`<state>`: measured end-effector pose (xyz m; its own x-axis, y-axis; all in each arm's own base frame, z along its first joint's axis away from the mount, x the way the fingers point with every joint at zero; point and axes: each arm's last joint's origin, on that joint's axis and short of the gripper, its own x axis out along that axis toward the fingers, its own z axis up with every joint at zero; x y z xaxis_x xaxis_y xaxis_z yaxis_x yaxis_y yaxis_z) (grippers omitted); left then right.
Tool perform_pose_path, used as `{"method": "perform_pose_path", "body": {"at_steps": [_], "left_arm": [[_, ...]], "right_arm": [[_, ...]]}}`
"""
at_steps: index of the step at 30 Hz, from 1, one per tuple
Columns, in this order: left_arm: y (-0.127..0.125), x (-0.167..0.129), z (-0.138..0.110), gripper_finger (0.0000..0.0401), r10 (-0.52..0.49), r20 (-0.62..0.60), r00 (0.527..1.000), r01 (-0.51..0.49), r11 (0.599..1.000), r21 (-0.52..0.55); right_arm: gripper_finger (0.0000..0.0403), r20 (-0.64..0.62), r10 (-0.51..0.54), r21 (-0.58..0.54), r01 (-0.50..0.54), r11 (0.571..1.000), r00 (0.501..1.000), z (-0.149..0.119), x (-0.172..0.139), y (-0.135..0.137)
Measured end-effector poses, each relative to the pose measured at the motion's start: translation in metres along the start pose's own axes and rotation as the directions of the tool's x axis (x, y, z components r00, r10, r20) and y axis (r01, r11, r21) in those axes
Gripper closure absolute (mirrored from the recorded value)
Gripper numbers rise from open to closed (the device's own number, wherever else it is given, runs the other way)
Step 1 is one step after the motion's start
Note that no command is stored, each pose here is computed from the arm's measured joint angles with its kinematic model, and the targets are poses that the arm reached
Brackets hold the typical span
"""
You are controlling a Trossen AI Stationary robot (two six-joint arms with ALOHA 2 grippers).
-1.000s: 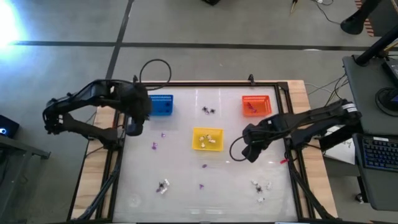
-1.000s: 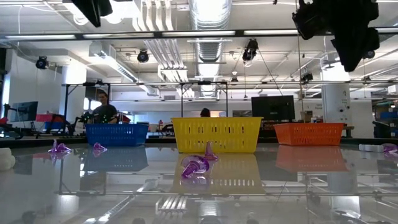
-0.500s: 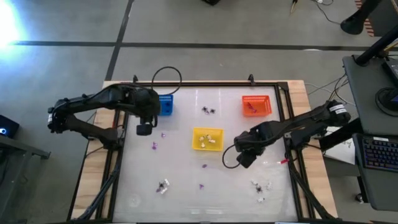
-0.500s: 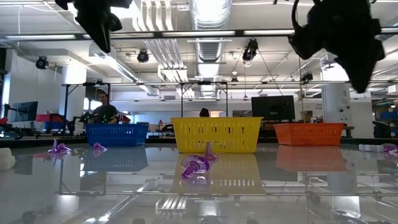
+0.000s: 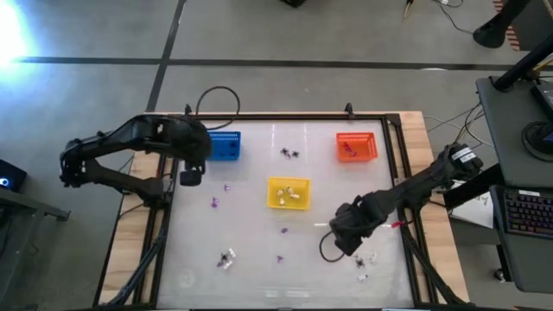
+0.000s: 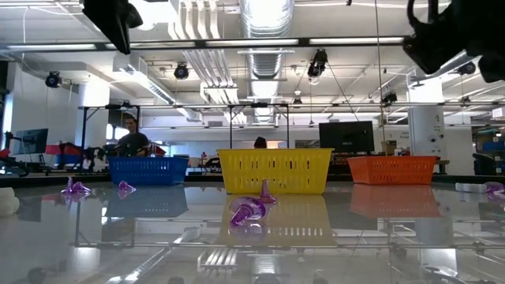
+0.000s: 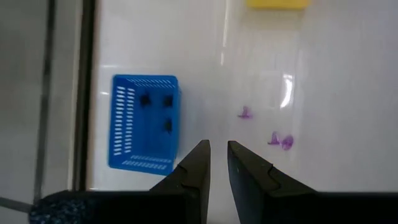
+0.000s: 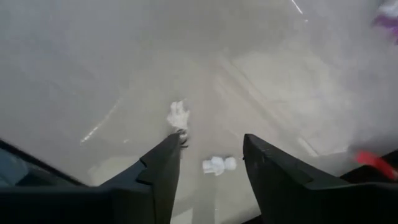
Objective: Sort Halloween decoration
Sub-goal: Put the white skeleton toy into the yellow bin
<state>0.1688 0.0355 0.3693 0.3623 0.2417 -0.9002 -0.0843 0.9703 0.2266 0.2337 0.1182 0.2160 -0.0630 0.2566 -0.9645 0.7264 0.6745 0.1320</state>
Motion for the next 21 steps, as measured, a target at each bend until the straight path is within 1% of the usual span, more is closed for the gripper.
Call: {"method": "perform_pose_path", "body": {"at_steps": [6,9,12,21], "left_arm": [[0.002,-0.018,-0.007,0.0362,0.025,0.069,0.997,-0.023,0.999,-0.030],[0.003,-0.024,-0.009,0.0362,0.030,0.093,0.995,-0.024,0.998,-0.056],[0.003,-0.029,-0.012,0.0362,0.034,0.114,0.993,-0.025,0.997,-0.076],[0.004,-0.031,-0.014,0.0362,0.034,0.123,0.992,-0.024,0.996,-0.081]], "right_arm": [[0.0220,0.053,-0.019,-0.055,0.022,0.998,0.998,-0.008,0.021,0.015],[0.0220,0.051,-0.030,-0.077,0.033,0.996,0.998,-0.007,0.036,0.023],[0.0220,0.034,-0.078,-0.082,0.081,0.993,0.996,-0.007,0.050,0.027],[0.0219,0.019,-0.127,-0.095,0.128,0.987,0.992,-0.013,0.067,0.032]]}}
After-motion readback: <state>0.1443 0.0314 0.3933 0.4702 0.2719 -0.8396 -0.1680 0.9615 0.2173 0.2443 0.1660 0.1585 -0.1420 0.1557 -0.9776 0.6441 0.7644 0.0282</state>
